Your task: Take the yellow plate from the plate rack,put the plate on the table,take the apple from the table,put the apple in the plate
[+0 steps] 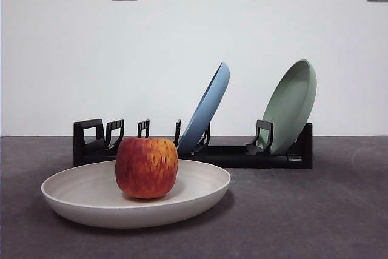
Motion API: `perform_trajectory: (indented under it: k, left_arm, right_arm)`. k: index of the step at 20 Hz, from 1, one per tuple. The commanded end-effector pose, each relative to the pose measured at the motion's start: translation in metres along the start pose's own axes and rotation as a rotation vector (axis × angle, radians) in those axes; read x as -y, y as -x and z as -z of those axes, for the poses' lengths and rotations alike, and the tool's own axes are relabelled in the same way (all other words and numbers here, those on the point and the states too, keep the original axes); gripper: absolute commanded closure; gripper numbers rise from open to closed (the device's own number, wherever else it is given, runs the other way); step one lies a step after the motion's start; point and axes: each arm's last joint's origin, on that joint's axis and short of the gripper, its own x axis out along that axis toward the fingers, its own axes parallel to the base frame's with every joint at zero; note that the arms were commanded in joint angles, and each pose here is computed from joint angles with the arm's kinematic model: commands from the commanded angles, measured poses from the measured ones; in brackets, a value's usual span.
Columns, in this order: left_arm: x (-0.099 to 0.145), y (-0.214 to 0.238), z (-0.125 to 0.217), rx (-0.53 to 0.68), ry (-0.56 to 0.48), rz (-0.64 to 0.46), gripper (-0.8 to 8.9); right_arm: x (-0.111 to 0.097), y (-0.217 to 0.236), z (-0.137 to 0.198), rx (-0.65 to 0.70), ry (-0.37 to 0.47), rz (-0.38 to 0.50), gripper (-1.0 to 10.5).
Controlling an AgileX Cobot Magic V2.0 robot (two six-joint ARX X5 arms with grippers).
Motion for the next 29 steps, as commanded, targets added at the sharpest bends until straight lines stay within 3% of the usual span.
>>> perform_trajectory:
  k: [1,7,11,16,21,26,29]
  left_arm:
    - [-0.014,-0.011,0.003,-0.031,0.0,-0.013,8.23]
    - [-0.076,-0.017,0.02,0.009,0.203,0.009,8.22]
    - [-0.09,-0.02,0.048,0.064,0.299,-0.057,8.22]
    - [-0.073,-0.019,0.107,0.154,0.42,-0.127,8.22]
    - [-0.044,-0.014,0.165,0.153,0.553,-0.16,8.22]
    - [-0.037,-0.001,0.177,0.22,0.57,-0.229,8.22]
    - [-0.037,-0.001,0.178,0.202,0.581,-0.222,8.16]
  right_arm:
    - [0.014,0.011,0.001,0.024,-0.017,0.041,9.6]
    - [0.041,0.023,0.02,0.111,-0.094,0.135,9.6]
    - [0.04,0.015,0.058,0.224,-0.14,0.155,9.6]
    - [0.033,0.009,0.119,0.288,-0.205,0.205,9.6]
    - [0.024,0.011,0.173,0.312,-0.26,0.216,9.6]
    - [0.022,0.017,0.182,0.348,-0.268,0.214,9.6]
    - [0.022,0.014,0.182,0.35,-0.402,0.192,9.6]
